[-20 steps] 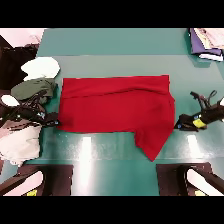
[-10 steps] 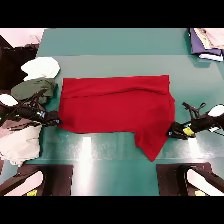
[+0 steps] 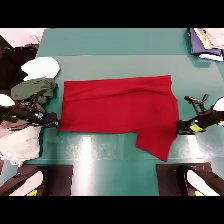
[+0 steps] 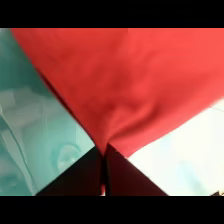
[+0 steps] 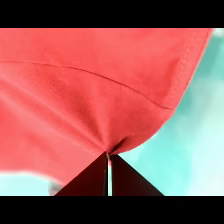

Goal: Fold the shirts.

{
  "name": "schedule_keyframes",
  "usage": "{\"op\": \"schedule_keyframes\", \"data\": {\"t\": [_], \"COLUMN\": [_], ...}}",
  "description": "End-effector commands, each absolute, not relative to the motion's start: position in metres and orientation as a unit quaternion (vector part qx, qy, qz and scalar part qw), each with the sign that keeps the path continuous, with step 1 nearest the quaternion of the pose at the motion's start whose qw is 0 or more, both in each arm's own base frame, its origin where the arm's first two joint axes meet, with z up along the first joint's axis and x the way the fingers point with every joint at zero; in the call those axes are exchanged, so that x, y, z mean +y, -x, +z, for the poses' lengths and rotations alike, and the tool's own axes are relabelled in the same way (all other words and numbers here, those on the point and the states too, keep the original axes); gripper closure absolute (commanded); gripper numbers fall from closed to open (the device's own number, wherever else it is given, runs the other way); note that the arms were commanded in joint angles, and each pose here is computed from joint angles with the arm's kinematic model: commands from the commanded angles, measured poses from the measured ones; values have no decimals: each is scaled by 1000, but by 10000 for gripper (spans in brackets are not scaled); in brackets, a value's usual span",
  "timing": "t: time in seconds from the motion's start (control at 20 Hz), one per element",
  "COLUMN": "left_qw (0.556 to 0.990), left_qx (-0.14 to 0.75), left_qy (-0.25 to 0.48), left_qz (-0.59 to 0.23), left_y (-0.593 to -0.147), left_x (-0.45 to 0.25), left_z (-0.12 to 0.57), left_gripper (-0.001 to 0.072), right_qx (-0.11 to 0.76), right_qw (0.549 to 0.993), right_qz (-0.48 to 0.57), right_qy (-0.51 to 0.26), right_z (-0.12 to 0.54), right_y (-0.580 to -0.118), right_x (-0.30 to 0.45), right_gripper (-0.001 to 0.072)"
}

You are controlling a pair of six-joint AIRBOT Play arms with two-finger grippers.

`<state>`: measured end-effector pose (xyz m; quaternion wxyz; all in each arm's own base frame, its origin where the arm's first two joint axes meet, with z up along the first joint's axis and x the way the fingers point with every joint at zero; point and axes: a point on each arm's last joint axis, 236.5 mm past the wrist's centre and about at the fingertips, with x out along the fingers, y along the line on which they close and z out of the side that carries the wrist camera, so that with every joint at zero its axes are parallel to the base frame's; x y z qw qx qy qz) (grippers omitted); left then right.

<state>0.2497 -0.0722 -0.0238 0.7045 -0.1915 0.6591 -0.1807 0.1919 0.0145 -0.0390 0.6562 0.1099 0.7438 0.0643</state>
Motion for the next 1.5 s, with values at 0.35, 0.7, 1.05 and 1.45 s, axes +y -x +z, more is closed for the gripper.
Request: {"op": "schedule_keyframes", "data": {"t": [0.35,0.7,1.05,1.45], "left_qw": [727,778,771,784], "left_qx": [615,556,550,530], "left_qy": [214,219,253,276], "left_qz": [-219,-192,-197,-168], "left_y": [-228,-319,-389,-441], "left_x": [-98,-78,-74,-60], "left_z": [37,50,16,-8], "left_gripper": [686,686,686,590], "right_qx": [682,611,610,596], "right_qw": [729,788,788,800], "right_qz": [25,36,30,50], "right_qy": [-47,-70,-75,-57], "right_z": [25,50,36,12], "right_y": [-167,-272,-352,-426], "right_x": [-6,-8,-25,-8], "right_gripper": [698,697,698,690]}}
